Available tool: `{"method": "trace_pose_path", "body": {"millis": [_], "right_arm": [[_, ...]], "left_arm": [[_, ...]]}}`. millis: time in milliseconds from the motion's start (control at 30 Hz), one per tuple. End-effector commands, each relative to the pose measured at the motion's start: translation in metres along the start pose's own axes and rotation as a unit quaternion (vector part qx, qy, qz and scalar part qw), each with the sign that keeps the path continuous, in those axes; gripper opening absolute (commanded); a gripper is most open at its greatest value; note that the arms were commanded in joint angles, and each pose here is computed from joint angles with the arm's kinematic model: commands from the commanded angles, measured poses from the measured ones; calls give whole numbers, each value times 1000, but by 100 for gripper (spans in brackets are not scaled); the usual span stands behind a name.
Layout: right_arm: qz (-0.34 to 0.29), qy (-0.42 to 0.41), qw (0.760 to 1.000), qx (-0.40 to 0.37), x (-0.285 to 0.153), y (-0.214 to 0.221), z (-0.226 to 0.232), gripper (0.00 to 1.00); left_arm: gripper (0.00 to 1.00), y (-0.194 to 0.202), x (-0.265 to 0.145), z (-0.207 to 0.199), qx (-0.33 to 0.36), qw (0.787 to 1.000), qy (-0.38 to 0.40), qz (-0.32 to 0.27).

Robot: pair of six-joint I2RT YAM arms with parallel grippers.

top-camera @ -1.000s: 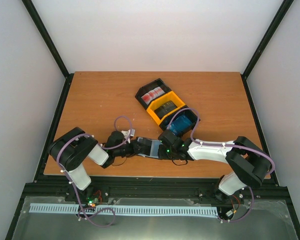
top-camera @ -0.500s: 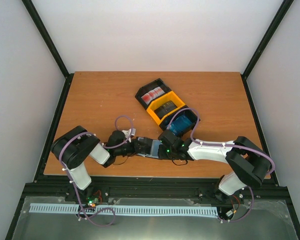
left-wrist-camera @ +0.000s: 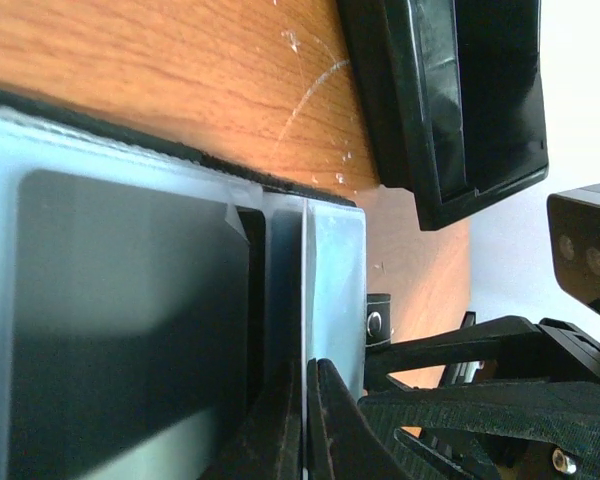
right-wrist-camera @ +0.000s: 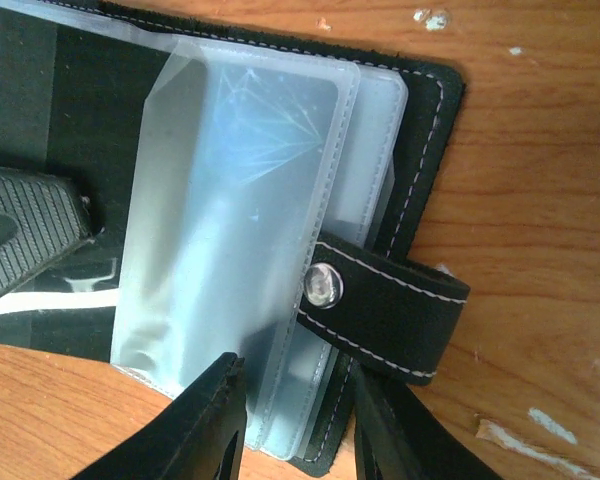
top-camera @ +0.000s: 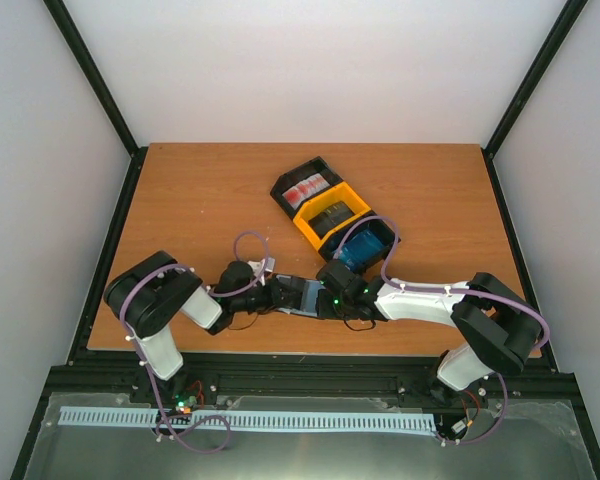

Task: Put the credit cards into the card holder
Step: Insert the credit card into the card holder.

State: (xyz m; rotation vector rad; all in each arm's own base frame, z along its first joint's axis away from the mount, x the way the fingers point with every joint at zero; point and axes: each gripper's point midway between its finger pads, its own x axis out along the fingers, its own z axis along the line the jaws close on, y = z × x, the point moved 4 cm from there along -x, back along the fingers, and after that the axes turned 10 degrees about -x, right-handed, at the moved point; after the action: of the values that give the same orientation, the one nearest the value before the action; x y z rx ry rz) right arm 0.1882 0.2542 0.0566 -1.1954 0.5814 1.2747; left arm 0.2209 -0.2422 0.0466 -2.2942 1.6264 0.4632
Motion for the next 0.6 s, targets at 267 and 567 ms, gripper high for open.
{"method": "trace_pose_path", "body": {"millis": [267, 567], "right_arm": [[26, 21, 999, 1, 9, 13, -8, 32], [24, 22, 999, -1, 8, 12, -8, 32]], "left_arm": [[2, 18, 12, 1, -9, 999, -8, 30], [32, 17, -4, 4, 14, 997, -81, -4]]}}
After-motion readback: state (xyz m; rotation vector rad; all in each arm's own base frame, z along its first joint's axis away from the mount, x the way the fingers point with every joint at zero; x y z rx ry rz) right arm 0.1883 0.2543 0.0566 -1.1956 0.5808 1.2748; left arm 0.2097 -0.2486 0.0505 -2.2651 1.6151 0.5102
